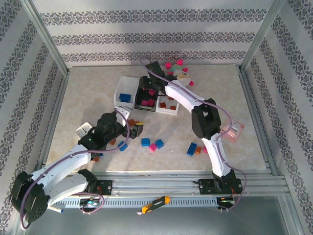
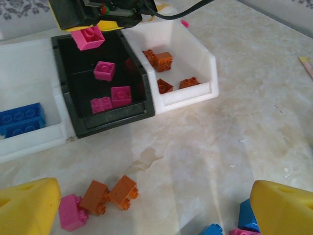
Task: Sort the legos into containers by color
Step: Place the lego in the container, then pick up the lego from the middle-left of the table.
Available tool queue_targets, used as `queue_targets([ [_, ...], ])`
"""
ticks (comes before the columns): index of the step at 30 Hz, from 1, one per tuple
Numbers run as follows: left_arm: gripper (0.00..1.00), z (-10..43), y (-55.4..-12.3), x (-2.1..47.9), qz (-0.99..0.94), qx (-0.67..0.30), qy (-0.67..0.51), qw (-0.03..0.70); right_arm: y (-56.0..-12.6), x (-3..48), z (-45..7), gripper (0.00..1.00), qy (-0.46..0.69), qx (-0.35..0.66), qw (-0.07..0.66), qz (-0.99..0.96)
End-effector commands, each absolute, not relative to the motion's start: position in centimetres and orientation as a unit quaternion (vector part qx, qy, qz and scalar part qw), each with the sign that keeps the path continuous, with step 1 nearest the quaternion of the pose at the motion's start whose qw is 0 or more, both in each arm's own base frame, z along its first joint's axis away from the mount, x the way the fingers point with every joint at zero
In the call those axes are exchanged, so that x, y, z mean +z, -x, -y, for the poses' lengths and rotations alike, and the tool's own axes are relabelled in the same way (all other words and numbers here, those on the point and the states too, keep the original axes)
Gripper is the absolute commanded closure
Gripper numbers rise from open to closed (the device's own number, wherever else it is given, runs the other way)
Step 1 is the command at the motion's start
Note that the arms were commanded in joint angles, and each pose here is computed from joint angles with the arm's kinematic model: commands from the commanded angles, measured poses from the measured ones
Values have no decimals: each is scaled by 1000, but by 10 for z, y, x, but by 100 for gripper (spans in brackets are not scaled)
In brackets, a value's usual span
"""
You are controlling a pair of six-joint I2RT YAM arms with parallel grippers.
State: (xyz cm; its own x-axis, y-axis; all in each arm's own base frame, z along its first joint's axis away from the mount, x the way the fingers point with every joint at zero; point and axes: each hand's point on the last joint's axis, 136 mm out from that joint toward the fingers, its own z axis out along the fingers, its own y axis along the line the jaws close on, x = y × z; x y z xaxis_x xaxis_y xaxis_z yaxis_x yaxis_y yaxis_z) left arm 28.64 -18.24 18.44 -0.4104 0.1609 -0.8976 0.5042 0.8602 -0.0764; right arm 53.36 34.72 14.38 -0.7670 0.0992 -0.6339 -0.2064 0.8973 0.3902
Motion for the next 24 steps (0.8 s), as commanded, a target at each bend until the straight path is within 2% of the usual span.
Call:
queue_targets([
  [1, 1, 160, -287, 183, -851, -150, -136, 485, -539, 170, -355, 43, 43, 238, 355, -903],
  [4, 1, 144, -284, 178, -876, -131, -77, 458, -533, 186, -354, 32, 56, 241, 362, -898],
  [7, 1, 130, -280, 168, -894, -109, -43, 434, -518, 200, -345, 27, 77, 238, 370, -895],
  [11, 1, 106, -276, 160, -911, -71, 46, 403, -485, 210, -325, 24, 95, 234, 375, -892],
  [16, 1, 80, -260, 150, -932, -17, 166, 322, -433, 210, -290, 22, 94, 227, 371, -896],
  [24, 2, 91, -236, 113, -899, -74, 376, 213, -371, 199, -252, 20, 107, 217, 361, -901],
])
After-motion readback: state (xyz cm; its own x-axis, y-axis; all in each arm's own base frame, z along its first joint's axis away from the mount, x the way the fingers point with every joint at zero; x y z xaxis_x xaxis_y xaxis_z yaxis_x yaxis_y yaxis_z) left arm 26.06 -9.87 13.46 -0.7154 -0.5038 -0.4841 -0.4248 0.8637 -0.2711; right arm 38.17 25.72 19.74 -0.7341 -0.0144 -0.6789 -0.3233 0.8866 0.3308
